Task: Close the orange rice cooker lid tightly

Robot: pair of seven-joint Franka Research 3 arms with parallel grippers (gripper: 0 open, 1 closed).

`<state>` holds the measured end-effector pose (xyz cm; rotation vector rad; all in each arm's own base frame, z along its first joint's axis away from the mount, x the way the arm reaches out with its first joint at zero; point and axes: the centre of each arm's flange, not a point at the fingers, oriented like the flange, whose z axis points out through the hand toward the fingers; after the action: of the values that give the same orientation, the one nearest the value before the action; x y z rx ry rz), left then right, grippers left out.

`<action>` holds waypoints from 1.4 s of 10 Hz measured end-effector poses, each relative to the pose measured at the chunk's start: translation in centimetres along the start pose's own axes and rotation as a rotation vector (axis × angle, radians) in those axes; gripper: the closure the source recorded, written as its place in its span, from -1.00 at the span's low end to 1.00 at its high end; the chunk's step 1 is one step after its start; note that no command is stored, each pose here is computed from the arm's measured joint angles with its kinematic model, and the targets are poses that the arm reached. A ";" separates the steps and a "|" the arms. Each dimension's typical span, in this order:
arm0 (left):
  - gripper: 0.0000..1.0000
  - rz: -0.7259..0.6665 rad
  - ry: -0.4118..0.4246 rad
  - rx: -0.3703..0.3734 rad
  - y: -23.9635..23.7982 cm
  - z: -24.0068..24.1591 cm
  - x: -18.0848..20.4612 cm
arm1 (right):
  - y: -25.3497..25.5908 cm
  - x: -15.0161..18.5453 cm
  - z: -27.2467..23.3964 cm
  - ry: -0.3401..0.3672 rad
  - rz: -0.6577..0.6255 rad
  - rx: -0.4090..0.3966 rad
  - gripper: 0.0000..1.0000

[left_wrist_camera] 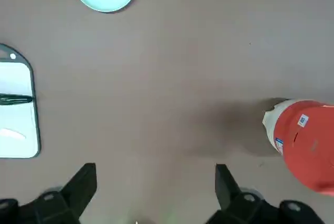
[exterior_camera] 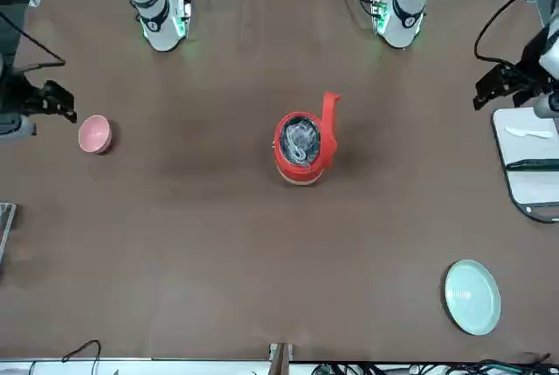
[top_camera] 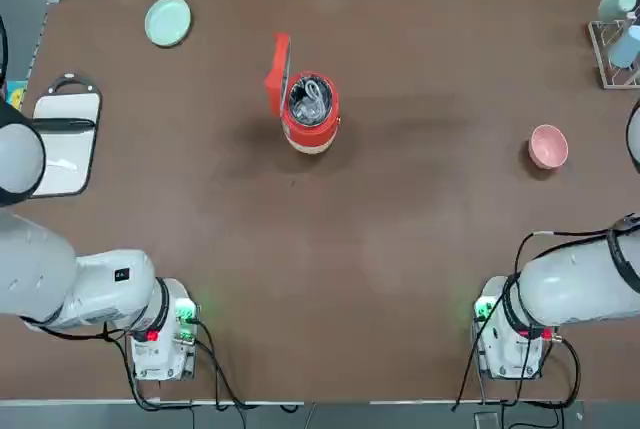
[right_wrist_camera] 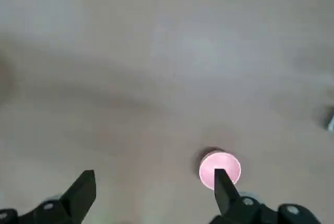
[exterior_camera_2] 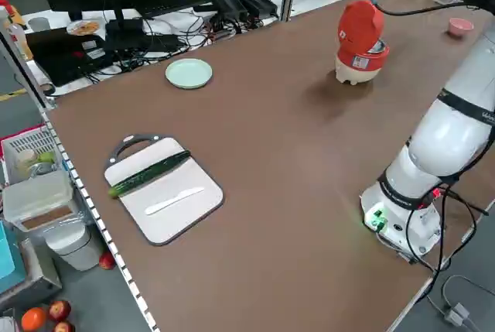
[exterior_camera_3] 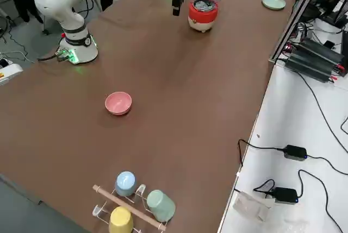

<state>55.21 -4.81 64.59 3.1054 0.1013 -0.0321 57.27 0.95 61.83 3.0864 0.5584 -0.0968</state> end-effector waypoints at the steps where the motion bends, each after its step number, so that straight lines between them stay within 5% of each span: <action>1: -0.96 -0.020 -0.011 0.000 0.7 0.5 0.1 | -0.6 0.2 0.4 -0.001 -0.106 0.022 -1.00; 2: -0.94 -0.045 -0.023 0.000 2.1 1.3 0.1 | -1.1 0.6 1.3 0.017 -0.223 0.082 -1.00; 5: -0.20 -0.086 -0.043 0.000 7.9 6.2 0.0 | -0.6 1.9 8.0 0.191 -0.599 0.282 -1.00; 6: -0.13 -0.091 -0.035 -0.005 10.1 8.2 -0.3 | -0.8 2.3 11.1 0.271 -0.722 0.328 -1.00; 9: 0.85 -0.118 -0.019 -0.018 15.4 12.5 -1.8 | -1.8 2.6 18.0 0.547 -0.997 0.430 -1.00; 11: 0.98 -0.184 -0.009 -0.038 18.9 13.8 -2.9 | -2.9 1.8 25.0 0.744 -1.072 0.523 -0.94; 14: 0.98 -0.270 -0.038 -0.066 25.3 16.7 -5.1 | -5.8 1.9 33.6 0.893 -1.068 0.634 -0.54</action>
<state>51.44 -30.93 48.82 2.9989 0.5076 -0.0921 55.01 6.61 28.23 2.6668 2.4946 1.3552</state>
